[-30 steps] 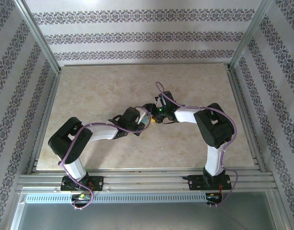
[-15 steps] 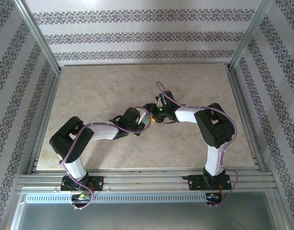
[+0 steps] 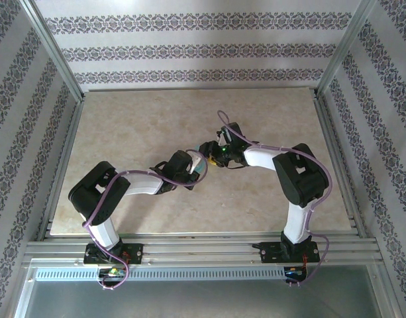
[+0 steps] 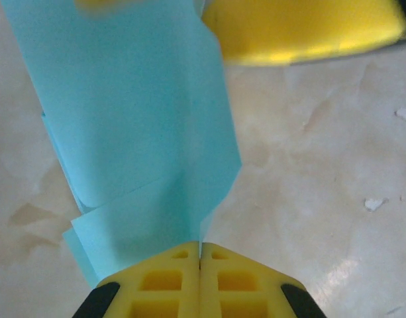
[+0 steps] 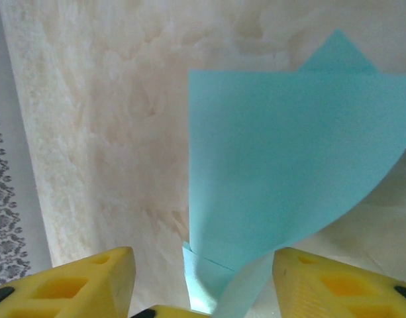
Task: Fold a paper plane with a square sheet of paper (pick it up from the middle)
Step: Fold the wing for the fifth time at the center of the table.
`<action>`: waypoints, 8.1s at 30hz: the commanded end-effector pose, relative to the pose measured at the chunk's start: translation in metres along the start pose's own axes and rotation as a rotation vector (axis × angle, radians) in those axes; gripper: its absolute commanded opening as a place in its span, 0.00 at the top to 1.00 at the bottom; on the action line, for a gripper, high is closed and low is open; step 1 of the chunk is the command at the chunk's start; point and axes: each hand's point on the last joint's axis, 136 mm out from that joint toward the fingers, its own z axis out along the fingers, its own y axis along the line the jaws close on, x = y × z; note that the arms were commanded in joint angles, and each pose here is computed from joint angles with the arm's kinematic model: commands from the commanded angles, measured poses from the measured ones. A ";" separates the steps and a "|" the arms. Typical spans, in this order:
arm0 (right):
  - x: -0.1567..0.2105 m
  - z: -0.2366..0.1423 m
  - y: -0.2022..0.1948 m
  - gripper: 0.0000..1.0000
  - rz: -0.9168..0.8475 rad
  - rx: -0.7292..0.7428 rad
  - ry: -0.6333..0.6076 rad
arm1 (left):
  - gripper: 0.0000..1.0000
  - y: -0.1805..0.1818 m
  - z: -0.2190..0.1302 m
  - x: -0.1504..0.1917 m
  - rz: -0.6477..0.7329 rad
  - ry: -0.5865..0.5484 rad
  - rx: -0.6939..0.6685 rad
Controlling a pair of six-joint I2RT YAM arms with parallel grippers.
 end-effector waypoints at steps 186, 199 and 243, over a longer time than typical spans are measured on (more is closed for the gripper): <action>0.050 0.009 0.021 0.40 -0.192 -0.200 0.105 | 1.00 0.008 0.007 0.023 -0.856 0.146 0.384; 0.048 0.022 0.019 0.41 -0.178 -0.204 0.127 | 0.84 0.011 0.009 0.029 -0.854 0.158 0.365; 0.049 0.024 -0.010 0.47 -0.144 -0.098 0.142 | 0.94 0.016 0.011 0.033 -0.852 0.179 0.332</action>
